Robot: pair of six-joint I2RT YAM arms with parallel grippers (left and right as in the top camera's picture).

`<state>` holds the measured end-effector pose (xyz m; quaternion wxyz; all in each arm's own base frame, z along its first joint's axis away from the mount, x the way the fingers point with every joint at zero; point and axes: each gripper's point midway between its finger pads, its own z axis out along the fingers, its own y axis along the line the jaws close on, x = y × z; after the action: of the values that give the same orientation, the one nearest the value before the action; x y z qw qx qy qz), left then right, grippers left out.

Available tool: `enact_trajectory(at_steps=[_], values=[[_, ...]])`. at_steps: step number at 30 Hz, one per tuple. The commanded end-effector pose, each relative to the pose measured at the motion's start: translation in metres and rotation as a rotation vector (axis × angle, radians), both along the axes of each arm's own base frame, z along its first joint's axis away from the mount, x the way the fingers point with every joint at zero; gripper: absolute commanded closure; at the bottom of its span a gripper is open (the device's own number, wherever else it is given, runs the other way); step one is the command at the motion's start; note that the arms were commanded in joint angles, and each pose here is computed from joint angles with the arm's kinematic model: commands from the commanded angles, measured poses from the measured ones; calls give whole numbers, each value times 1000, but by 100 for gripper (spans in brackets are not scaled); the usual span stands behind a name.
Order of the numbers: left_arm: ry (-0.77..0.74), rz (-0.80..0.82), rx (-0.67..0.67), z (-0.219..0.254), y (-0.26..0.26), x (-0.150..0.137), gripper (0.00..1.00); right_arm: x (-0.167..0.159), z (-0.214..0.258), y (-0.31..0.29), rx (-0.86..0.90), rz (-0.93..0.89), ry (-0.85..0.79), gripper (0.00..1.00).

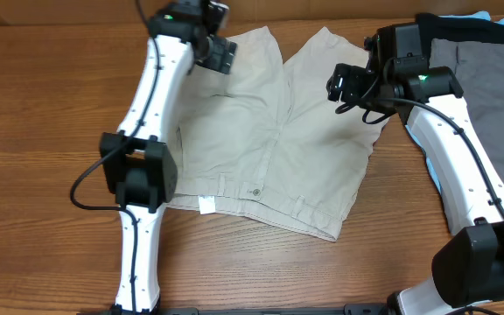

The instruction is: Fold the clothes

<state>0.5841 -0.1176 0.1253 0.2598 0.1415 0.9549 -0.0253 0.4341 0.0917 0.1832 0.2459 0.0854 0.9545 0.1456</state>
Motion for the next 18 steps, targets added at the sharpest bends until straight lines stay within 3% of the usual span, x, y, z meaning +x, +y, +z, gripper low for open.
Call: enact_trajectory(at_steps=[1, 4, 7, 12, 15, 18], values=[[-38, -23, -21, 4, 10, 12, 6, 3, -10, 2, 21, -5, 30, 10], [-31, -9, -36, 4, 21, 12, 7, 1, -22, 4, 31, -13, 72, 11], [63, -50, -97, -2, 8, -10, 9, 0, -28, 3, 33, -26, 96, 11], [355, -113, -199, -19, -20, -79, 15, 0, -28, -3, 33, -37, 97, 11], [488, -98, -146, -26, -15, -112, 23, 2, -28, -8, 34, -49, 94, 10], [570, -46, -27, -34, 5, -131, 23, 3, -28, -12, 34, -58, 92, 10]])
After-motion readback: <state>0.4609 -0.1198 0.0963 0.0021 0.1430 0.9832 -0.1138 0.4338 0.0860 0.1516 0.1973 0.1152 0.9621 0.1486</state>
